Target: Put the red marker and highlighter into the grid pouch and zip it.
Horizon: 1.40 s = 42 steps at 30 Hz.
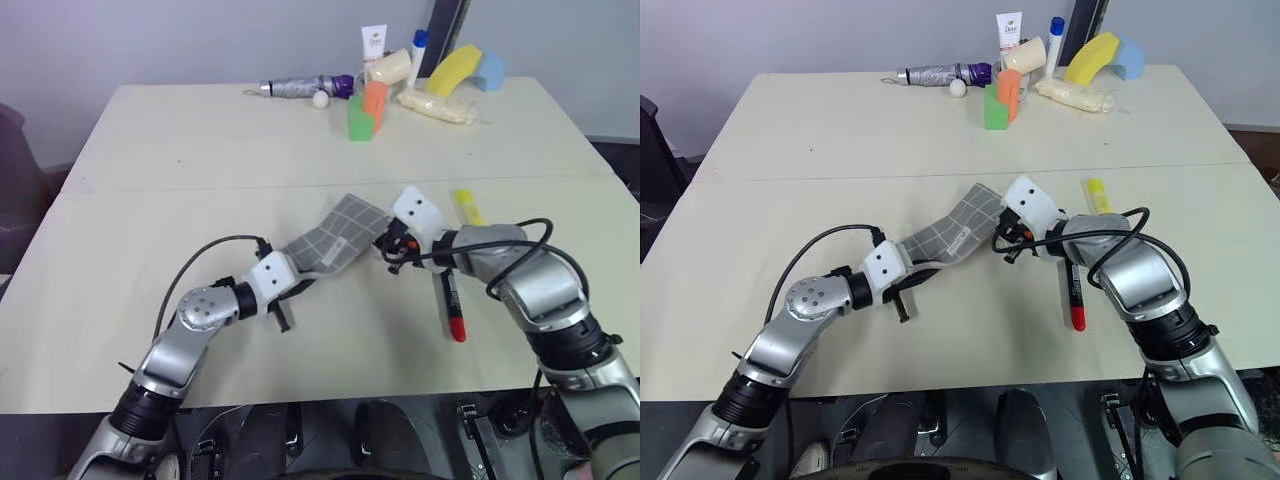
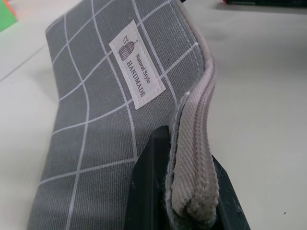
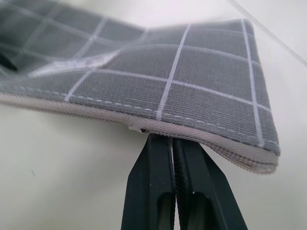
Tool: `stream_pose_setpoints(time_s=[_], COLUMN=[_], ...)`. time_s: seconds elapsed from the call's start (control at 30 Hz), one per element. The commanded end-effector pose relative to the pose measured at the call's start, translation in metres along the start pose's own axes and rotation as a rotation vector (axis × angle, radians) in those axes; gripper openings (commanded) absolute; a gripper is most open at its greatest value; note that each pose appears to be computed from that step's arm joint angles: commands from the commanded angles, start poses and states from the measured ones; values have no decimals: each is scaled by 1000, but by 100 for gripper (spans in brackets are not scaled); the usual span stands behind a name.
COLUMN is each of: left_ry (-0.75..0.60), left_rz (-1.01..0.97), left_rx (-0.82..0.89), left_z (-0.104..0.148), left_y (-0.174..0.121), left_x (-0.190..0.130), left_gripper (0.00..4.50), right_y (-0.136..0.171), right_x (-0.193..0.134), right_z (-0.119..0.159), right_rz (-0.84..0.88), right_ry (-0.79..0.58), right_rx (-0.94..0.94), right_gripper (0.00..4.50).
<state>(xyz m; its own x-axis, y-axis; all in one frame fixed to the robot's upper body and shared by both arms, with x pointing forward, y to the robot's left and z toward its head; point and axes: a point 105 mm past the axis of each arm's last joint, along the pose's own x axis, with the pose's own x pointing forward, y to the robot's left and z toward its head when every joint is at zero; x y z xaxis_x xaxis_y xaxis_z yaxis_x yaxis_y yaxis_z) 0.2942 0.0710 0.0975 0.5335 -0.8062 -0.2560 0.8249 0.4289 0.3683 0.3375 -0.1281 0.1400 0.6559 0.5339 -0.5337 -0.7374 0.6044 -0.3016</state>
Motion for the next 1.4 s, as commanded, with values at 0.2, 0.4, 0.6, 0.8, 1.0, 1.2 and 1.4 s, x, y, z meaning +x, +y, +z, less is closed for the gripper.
stream_pose_setpoints(time_s=[0.2,0.4,0.6,0.8,1.0,1.2,1.4], left_ry=[-21,-23,-82,-122,-231,-266,-290], left_rz=[-72,-72,-7,7,22,21,30], left_rx=[41,26,-32,-73,-171,-190,-205], left_z=[14,15,27,36,57,64,67], left_y=[-18,-20,-10,-6,-1,2,6], left_x=[14,18,24,25,27,21,14], left_gripper=[0,0,0,0,0,0,0], right_y=[22,46,64,67,73,57,31], right_x=[-6,-10,-9,-8,-6,-6,-7], right_z=[9,22,28,29,29,24,19], right_rz=[65,155,211,220,229,164,76], right_ry=[-19,-62,-79,-79,-78,-60,-44], right_rx=[-116,-162,-187,-196,-209,-190,-165], right_gripper=[2,2,2,2,2,2,2])
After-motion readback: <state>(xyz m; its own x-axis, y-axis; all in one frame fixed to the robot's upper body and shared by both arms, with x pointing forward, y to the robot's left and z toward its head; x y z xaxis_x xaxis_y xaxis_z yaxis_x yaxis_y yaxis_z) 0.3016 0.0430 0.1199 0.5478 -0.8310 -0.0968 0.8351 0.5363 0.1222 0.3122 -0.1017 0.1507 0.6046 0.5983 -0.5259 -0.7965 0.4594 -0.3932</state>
